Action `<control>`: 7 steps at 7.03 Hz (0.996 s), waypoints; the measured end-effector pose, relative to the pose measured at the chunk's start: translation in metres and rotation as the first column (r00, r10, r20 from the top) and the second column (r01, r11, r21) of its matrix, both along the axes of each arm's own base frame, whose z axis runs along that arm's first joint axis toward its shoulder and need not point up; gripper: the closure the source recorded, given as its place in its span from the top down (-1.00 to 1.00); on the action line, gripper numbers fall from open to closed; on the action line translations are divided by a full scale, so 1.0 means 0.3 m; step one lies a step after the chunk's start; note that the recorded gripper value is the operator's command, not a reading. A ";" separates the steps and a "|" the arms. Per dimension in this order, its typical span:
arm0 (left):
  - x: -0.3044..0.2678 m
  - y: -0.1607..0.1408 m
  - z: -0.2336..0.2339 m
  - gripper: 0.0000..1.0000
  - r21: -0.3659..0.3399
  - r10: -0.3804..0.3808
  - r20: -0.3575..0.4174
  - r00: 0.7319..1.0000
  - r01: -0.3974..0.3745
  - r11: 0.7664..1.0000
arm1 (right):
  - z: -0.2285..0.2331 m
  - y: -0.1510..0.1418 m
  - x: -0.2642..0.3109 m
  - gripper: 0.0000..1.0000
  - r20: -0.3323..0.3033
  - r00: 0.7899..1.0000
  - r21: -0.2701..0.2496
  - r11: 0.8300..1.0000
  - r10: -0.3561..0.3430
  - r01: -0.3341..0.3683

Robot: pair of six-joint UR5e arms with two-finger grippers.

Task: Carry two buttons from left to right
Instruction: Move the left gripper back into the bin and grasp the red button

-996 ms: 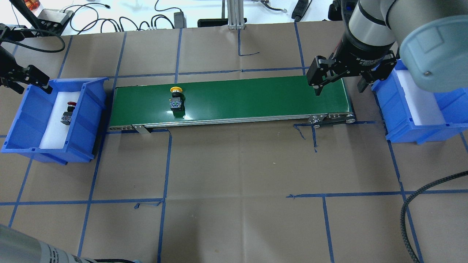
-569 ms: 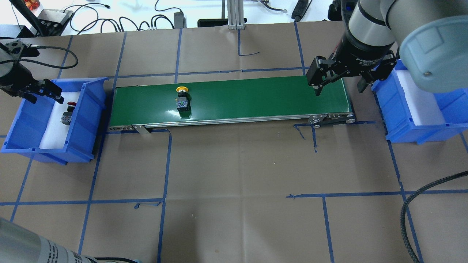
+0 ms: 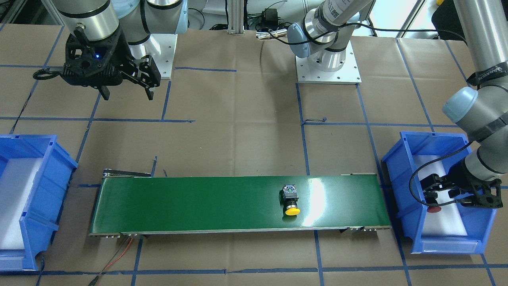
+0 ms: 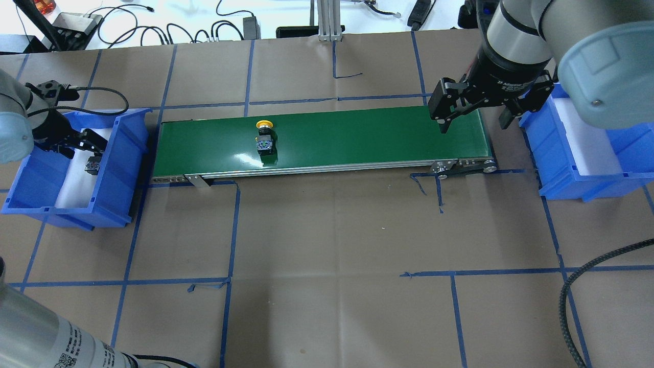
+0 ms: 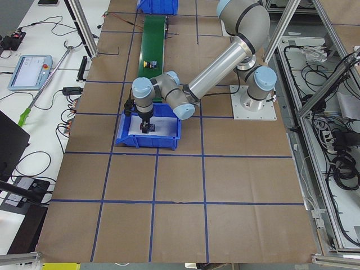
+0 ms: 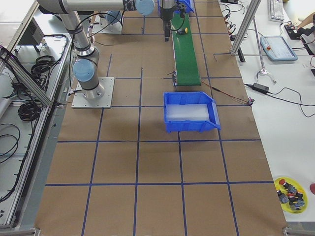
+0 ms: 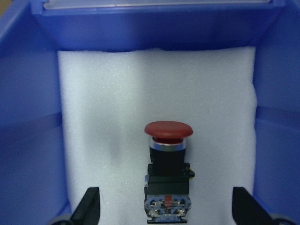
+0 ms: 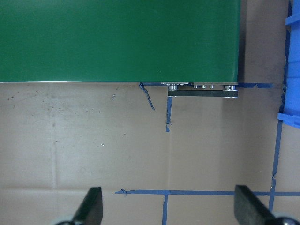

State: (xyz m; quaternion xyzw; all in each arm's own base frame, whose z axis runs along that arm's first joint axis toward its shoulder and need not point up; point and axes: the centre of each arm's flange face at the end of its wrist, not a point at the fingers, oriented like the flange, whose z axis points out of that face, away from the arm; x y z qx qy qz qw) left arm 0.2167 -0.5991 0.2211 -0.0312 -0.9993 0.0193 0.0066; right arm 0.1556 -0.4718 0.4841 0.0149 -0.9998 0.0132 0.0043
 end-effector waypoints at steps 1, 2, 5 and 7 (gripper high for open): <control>-0.002 0.002 -0.036 0.95 0.002 0.001 -0.001 1.000 -0.001 1.000 | 0.000 0.004 0.002 1.00 0.000 1.000 0.002 1.000 0.001 -0.001; -0.003 0.003 -0.056 0.31 0.004 0.001 -0.001 1.000 -0.001 1.000 | 0.000 0.008 0.004 1.00 0.000 1.000 0.007 1.000 0.003 -0.003; 0.009 -0.014 -0.042 -0.84 -0.007 0.002 0.012 1.000 -0.002 1.000 | -0.002 0.008 0.005 1.00 0.000 1.000 0.012 1.000 0.003 -0.003; 0.013 -0.022 -0.025 -0.91 -0.019 0.007 0.014 1.000 -0.007 1.000 | -0.001 0.007 0.004 1.00 0.000 1.000 0.011 1.000 0.002 -0.002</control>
